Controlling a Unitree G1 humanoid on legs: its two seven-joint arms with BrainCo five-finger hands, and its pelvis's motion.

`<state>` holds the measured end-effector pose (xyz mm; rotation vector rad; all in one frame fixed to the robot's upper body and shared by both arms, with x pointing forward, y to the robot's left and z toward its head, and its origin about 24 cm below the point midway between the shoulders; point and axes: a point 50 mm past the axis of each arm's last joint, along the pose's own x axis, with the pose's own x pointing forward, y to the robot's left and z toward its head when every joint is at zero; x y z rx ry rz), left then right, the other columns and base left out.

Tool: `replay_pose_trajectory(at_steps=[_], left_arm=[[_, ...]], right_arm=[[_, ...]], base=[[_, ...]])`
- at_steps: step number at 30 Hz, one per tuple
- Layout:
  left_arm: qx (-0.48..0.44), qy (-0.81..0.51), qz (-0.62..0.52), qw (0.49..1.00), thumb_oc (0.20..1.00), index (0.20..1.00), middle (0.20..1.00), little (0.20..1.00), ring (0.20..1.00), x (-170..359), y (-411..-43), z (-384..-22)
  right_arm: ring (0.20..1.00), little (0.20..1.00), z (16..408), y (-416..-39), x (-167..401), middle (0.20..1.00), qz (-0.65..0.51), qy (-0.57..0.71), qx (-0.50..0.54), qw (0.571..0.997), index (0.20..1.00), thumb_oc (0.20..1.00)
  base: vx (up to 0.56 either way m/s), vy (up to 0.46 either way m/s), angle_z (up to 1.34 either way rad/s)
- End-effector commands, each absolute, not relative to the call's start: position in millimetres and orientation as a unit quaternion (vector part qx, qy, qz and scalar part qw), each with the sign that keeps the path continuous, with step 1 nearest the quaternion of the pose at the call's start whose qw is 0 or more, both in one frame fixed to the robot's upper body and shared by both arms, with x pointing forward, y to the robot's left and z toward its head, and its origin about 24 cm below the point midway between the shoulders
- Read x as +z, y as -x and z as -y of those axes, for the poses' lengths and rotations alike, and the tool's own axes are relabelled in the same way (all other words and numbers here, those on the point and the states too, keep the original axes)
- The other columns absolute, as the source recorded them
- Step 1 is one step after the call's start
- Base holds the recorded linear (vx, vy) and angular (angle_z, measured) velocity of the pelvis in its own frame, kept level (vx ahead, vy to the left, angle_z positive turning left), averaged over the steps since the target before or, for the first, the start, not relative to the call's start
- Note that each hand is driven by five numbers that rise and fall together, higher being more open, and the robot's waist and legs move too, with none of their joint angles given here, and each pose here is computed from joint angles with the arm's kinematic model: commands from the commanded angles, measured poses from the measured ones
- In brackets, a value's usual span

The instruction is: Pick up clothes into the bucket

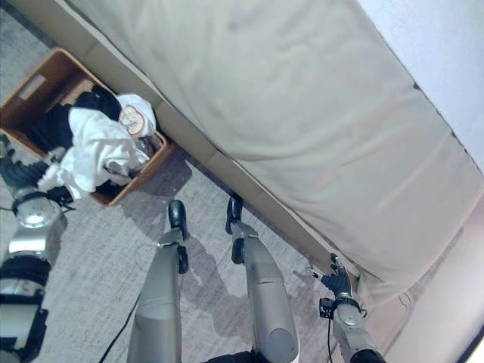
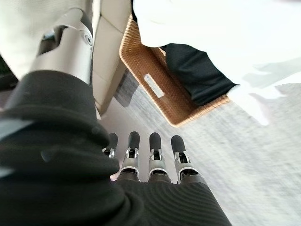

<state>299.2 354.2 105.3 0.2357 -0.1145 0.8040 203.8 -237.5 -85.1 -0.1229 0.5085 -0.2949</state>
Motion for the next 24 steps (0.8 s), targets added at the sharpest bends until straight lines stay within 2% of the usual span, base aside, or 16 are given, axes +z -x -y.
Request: replay_pose_trajectory(at_steps=[1, 2, 7, 11, 16, 24], left_arm=[[0.346, -0.05, 0.027, 0.937, 1.0, 1.0, 1.0, 1.0, 1.0, 67, -291, -336], [0.346, -0.05, 0.026, 0.937, 1.0, 1.0, 1.0, 1.0, 1.0, 66, -291, -336], [0.254, 0.007, -0.086, 0.963, 1.0, 1.0, 1.0, 1.0, 1.0, -6, -260, -302], [0.22, 0.021, -0.159, 0.962, 1.0, 1.0, 1.0, 1.0, 1.0, -44, -235, -285], [0.192, 0.027, -0.303, 0.933, 1.0, 1.0, 1.0, 1.0, 1.0, -103, -186, -258], [0.142, 0.039, -0.408, 0.901, 1.0, 1.0, 1.0, 1.0, 1.0, -140, -138, -222]], right_arm=[[1.0, 1.0, 272, -200, -79, 1.0, -0.253, 0.08, -0.205, 0.942, 1.0, 1.0], [1.0, 1.0, 272, -200, -79, 1.0, -0.254, 0.08, -0.205, 0.942, 1.0, 1.0], [1.0, 1.0, 281, -197, -82, 1.0, -0.274, 0.089, -0.206, 0.935, 1.0, 1.0], [1.0, 1.0, 284, -185, -90, 1.0, -0.304, 0.107, -0.194, 0.927, 1.0, 1.0], [1.0, 1.0, 279, -164, -108, 1.0, -0.353, 0.109, -0.179, 0.912, 1.0, 1.0], [1.0, 1.0, 265, -135, -130, 1.0, -0.418, 0.076, -0.157, 0.891, 1.0, 1.0]], base=[[-0.06, -0.044, 0.07], [-0.04, -0.063, 0.1], [0.09, -0.064, 0.07], [0.13, -0.055, 0.03], [0.11, -0.069, -0.03], [0.06, -0.046, -0.03]])
